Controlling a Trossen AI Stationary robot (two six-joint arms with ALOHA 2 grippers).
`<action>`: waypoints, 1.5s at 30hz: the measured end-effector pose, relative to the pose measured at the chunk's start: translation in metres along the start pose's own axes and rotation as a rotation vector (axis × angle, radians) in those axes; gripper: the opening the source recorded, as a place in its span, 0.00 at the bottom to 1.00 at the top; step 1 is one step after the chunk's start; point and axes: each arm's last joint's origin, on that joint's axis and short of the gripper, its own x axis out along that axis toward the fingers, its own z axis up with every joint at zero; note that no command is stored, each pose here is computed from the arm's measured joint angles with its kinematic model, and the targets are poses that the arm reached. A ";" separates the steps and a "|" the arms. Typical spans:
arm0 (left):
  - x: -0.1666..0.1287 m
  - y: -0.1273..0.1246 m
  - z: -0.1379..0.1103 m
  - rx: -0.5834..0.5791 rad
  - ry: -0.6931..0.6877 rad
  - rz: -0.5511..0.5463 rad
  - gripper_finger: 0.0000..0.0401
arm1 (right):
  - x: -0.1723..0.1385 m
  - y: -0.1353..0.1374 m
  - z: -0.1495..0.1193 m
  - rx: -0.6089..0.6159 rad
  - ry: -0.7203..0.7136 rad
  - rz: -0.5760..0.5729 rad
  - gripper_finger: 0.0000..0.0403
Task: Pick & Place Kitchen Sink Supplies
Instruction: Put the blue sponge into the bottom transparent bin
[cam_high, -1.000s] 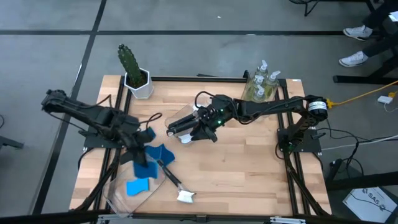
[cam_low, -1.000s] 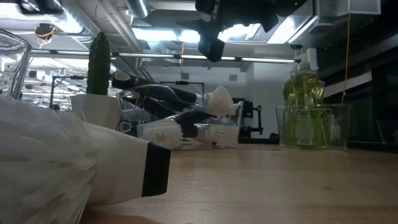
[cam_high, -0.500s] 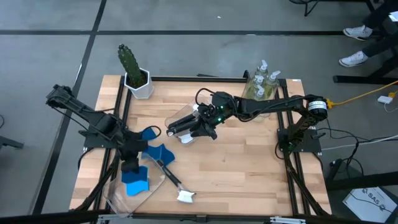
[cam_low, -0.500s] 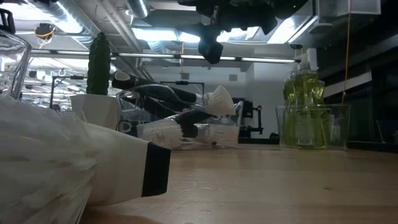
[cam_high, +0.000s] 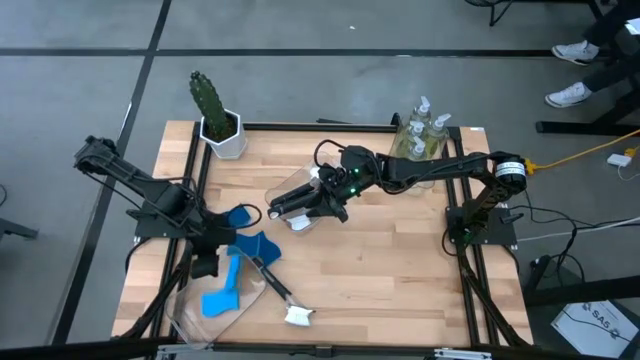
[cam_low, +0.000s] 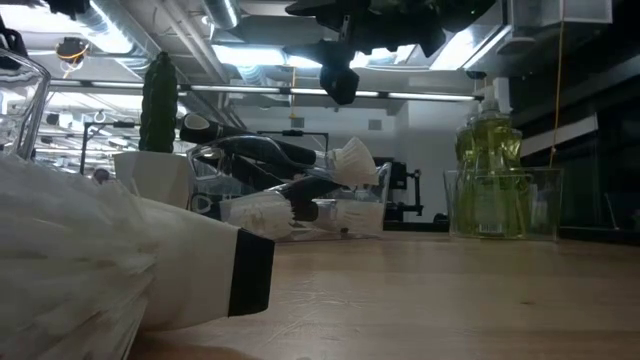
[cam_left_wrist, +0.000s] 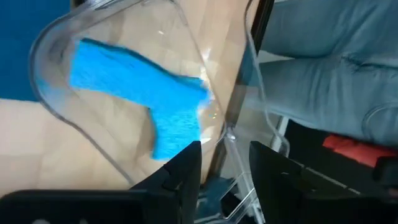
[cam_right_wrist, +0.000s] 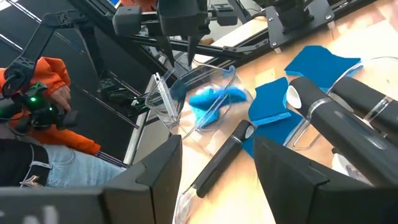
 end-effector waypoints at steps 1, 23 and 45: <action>0.000 0.001 -0.001 0.005 0.005 0.008 0.32 | 0.000 0.000 0.000 0.001 0.001 0.000 0.49; -0.033 0.054 0.007 -0.123 -0.400 0.676 0.32 | 0.000 -0.002 0.000 0.060 -0.018 -0.049 0.49; 0.002 0.141 0.055 -0.366 -0.249 0.729 0.32 | 0.001 -0.001 -0.001 0.084 -0.017 -0.047 0.49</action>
